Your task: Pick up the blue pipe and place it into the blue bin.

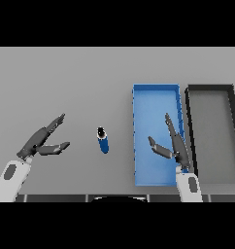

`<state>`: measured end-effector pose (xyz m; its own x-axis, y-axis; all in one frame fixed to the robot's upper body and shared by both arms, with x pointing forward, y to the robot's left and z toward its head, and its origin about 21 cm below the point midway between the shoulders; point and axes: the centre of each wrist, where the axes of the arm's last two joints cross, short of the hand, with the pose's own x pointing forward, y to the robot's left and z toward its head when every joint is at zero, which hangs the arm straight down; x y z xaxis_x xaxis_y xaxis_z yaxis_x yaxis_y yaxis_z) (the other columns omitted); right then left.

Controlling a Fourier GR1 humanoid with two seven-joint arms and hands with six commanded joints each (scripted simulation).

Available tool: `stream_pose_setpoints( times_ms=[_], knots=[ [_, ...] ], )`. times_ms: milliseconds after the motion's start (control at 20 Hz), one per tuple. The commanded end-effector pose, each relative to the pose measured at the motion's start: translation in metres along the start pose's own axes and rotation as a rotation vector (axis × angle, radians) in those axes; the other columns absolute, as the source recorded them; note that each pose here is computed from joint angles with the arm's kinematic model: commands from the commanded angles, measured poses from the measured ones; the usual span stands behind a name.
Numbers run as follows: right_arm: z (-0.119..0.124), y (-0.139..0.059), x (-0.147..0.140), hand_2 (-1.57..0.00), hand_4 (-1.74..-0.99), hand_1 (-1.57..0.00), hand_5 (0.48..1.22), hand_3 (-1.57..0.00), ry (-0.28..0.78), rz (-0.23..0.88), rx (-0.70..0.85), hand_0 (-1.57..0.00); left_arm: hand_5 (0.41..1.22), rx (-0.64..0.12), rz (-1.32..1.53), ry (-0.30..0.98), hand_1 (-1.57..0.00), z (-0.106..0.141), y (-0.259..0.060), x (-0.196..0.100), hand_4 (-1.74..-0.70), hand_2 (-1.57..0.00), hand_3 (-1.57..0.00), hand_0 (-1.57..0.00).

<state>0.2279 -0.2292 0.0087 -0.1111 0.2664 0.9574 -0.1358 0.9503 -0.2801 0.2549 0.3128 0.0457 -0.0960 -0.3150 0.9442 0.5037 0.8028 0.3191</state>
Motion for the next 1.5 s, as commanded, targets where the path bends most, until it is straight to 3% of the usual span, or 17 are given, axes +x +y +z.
stream_pose_setpoints(
  times_ms=[0,200,650,1000,1250,1350,1450],
  knots=[
    [0.002,0.002,0.001,0.00,-1.201,0.00,0.609,0.00,-0.002,0.003,0.004,0.00,0.534,-0.036,0.007,0.001,0.00,-0.001,-0.009,0.001,-1.11,0.00,0.00,0.00],
    [-0.001,0.001,0.003,0.00,-1.211,0.00,0.613,0.00,0.000,0.007,0.000,0.00,0.490,-0.151,0.021,-0.009,0.00,-0.006,-0.045,0.005,-1.17,0.00,0.00,0.00],
    [0.002,0.006,0.008,0.00,-1.229,0.00,0.622,0.00,0.010,0.003,-0.016,0.00,0.468,-0.192,0.035,0.005,0.00,-0.043,-0.090,-0.006,-1.21,0.00,0.00,0.00],
    [0.005,0.002,0.006,0.00,-1.204,0.00,0.607,0.00,0.006,-0.005,-0.012,0.00,0.459,-0.238,0.022,0.013,0.00,-0.079,-0.120,-0.020,-1.14,0.00,0.00,0.00],
    [0.007,-0.003,0.006,0.00,-1.206,0.00,0.606,0.00,0.027,-0.016,-0.025,0.00,0.533,-0.254,0.114,-0.056,0.00,-0.098,-0.133,-0.017,-1.21,0.00,0.00,0.00],
    [0.007,-0.001,0.007,0.00,-1.196,0.00,0.603,0.00,0.020,0.000,-0.028,0.00,0.585,-0.242,0.148,-0.068,-0.04,-0.103,-0.136,-0.016,-1.27,-0.11,-0.04,0.00],
    [0.008,0.001,0.006,0.00,-1.198,0.00,0.605,0.00,0.024,-0.022,-0.025,0.00,0.651,-0.226,0.159,-0.066,-0.26,-0.104,-0.139,-0.016,-1.32,-0.36,-0.22,-0.10]
  ],
)
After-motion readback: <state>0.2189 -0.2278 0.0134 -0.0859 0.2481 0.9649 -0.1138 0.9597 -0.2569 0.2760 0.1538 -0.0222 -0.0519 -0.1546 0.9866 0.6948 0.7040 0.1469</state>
